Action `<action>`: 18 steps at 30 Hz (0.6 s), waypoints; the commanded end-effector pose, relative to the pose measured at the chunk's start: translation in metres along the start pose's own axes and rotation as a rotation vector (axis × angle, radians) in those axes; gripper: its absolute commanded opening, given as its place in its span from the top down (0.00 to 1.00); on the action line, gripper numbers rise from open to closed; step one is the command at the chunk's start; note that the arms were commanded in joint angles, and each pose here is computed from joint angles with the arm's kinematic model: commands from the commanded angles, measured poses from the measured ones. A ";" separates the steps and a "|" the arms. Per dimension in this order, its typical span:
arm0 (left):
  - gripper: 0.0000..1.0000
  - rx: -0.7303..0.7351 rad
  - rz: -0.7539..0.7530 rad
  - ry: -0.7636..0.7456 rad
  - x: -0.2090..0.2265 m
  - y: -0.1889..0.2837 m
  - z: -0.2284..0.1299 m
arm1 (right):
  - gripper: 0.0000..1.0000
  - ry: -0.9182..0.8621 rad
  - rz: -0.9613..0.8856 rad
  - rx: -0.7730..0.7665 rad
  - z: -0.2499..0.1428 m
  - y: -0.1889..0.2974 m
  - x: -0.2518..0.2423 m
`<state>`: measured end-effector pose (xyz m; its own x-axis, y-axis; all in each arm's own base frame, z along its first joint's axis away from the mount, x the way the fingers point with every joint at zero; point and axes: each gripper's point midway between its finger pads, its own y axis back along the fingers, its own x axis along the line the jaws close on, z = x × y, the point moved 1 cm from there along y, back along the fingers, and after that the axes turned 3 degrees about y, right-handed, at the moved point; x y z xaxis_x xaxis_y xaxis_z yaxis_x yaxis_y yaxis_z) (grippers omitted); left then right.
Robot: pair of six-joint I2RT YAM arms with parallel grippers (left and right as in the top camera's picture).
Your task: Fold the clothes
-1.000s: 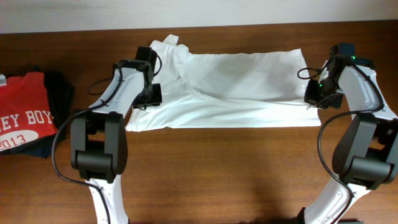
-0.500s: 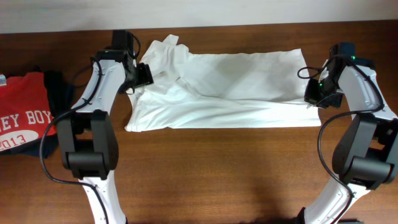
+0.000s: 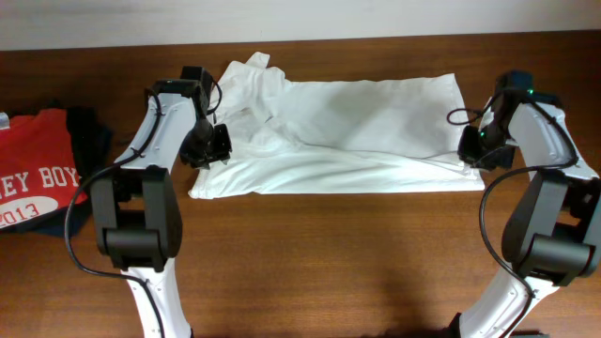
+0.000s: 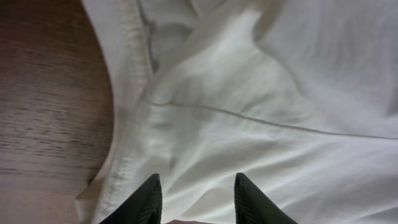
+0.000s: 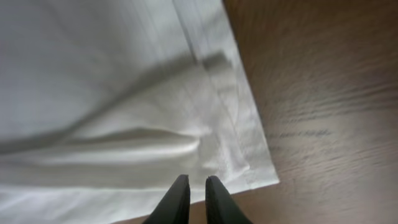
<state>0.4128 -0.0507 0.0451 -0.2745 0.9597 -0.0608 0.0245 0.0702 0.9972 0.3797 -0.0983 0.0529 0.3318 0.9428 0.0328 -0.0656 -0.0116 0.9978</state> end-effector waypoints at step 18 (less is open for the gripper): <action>0.62 0.021 -0.001 -0.049 -0.018 -0.024 -0.016 | 0.52 -0.358 0.070 0.032 -0.016 -0.022 0.011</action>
<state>0.4041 -0.0735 0.0272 -0.2198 0.9737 -0.0595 0.0331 0.0684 0.9971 0.3643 -0.0882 0.0273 0.5847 0.8085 0.0665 -0.0362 -0.0560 0.9978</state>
